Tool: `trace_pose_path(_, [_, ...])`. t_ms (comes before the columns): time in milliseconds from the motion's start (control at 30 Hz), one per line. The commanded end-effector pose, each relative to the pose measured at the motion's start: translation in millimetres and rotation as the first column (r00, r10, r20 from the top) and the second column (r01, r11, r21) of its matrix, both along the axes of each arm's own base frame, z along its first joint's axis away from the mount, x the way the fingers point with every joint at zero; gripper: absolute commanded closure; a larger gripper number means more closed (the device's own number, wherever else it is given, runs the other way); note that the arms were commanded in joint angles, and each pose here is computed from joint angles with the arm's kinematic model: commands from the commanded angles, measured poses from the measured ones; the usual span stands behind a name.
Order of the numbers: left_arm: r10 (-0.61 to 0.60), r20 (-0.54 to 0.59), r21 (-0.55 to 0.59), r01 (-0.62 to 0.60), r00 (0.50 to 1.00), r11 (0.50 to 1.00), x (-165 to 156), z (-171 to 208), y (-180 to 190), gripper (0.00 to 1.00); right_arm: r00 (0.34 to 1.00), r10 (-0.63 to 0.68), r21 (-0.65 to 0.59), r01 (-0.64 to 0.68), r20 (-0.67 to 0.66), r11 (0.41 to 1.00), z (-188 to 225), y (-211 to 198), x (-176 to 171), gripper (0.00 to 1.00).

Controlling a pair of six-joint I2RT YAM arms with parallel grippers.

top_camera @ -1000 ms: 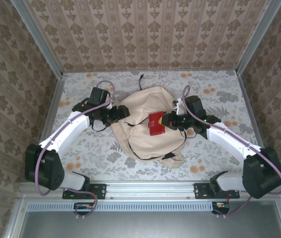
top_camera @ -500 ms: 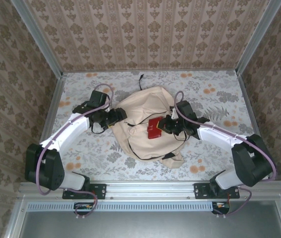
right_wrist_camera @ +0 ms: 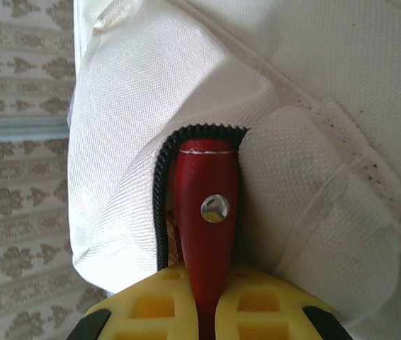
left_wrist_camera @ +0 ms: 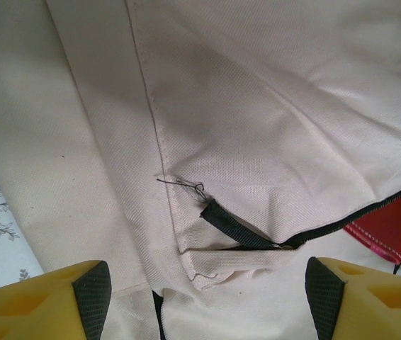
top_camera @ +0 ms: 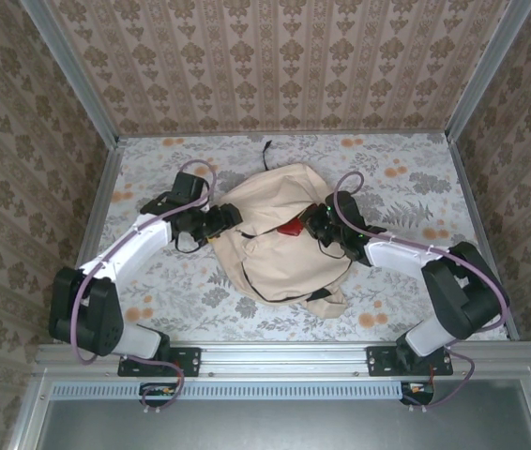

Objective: Pack the student bag

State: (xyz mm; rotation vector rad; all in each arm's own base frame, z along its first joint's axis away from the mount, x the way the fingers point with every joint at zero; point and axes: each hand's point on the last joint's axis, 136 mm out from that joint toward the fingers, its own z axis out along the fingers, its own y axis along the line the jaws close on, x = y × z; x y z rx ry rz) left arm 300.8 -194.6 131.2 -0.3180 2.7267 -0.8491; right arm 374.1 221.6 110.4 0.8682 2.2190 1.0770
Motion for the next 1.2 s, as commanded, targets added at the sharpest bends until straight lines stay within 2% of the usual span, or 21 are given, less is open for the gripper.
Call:
trace_pose_path(0, [-0.007, -0.037, -0.025, 0.006, 0.999, 1.0, -4, -9, -9, 0.25, 0.988, -0.147, 0.072, 0.143, 0.054, 0.987, 8, -2, 26, 0.96])
trace_pose_path(100, [-0.018, -0.048, -0.027, 0.017, 0.999, 1.0, -6, -12, -13, 0.25, 0.989, -0.137, 0.144, 0.127, 0.06, 0.981, 9, 21, 34, 0.92])
trace_pose_path(233, [-0.021, -0.049, -0.024, 0.02, 0.999, 1.0, -7, -12, -13, 0.25, 0.995, -0.09, 0.135, 0.084, 0.033, 0.987, 7, 40, 33, 0.82])
trace_pose_path(300, [-0.02, -0.048, -0.017, 0.019, 0.999, 1.0, -8, -12, -11, 0.25, 0.997, -0.082, 0.112, 0.08, 0.014, 0.991, 4, 37, 26, 0.7])
trace_pose_path(433, [-0.011, -0.047, 0.005, 0.012, 0.999, 1.0, -8, -14, -7, 0.25, 0.998, -0.047, 0.048, 0.049, -0.047, 0.998, 2, 23, 0, 0.62])
trace_pose_path(533, [-0.007, -0.042, 0.014, 0.007, 0.999, 1.0, -6, -14, -5, 0.25, 0.996, 0.02, -0.004, -0.021, -0.089, 1.0, 3, 19, -20, 0.55])
trace_pose_path(667, [0.003, -0.041, 0.017, -0.002, 0.999, 1.0, -4, -14, -4, 0.25, 0.989, 0.068, -0.019, -0.071, -0.131, 0.997, -3, 15, -40, 0.56])
trace_pose_path(767, [0.013, -0.041, 0.015, -0.012, 0.999, 1.0, -4, -15, -4, 0.26, 0.984, 0.077, -0.016, -0.081, -0.16, 0.997, -11, 15, -44, 0.66])
trace_pose_path(900, [0.016, -0.043, 0.004, -0.016, 0.999, 1.0, -5, -15, -5, 0.27, 0.979, 0.111, 0.009, -0.111, -0.169, 0.994, -16, 27, -39, 0.76])
trace_pose_path(1167, [0.017, -0.046, 0.009, -0.017, 0.999, 1.0, -6, -16, -3, 0.29, 0.975, 0.156, 0.03, -0.153, -0.158, 0.988, -19, 45, -23, 0.85])
